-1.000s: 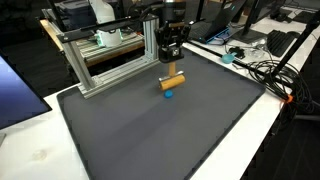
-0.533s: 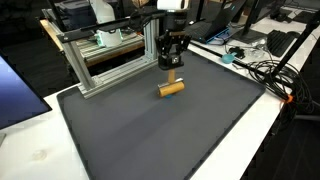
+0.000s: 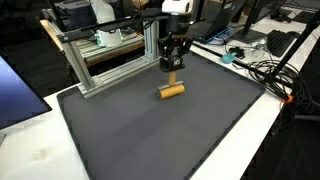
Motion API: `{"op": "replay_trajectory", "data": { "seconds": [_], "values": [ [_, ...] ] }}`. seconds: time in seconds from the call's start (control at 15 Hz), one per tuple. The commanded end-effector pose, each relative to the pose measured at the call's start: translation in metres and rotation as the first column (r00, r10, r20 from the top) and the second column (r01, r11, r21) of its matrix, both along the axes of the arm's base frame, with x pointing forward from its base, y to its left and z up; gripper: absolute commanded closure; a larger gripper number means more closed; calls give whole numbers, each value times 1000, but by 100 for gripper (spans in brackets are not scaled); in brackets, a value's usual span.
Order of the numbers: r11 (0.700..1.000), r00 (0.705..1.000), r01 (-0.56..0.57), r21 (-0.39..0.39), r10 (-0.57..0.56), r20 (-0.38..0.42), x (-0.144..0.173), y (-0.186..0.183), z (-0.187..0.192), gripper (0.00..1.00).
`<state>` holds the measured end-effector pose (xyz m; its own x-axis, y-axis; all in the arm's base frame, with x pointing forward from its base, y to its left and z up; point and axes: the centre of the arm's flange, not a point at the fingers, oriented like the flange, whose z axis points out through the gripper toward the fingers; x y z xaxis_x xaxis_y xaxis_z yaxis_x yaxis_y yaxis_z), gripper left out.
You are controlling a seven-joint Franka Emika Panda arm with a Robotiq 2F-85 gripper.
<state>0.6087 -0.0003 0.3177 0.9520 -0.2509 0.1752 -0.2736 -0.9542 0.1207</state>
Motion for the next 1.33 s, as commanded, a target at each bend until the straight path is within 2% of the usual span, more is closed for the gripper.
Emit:
{"op": "replay_trajectory", "data": {
  "seconds": [0.0, 0.47, 1.27],
  "values": [
    [999, 998, 11, -39, -14, -68, 1, 5, -5, 77],
    [999, 997, 15, -28, -17, -73, 1, 7, -10, 77],
    [1000, 991, 12, -14, -14, -136, -6, 7, -29, 77]
  ]
}}
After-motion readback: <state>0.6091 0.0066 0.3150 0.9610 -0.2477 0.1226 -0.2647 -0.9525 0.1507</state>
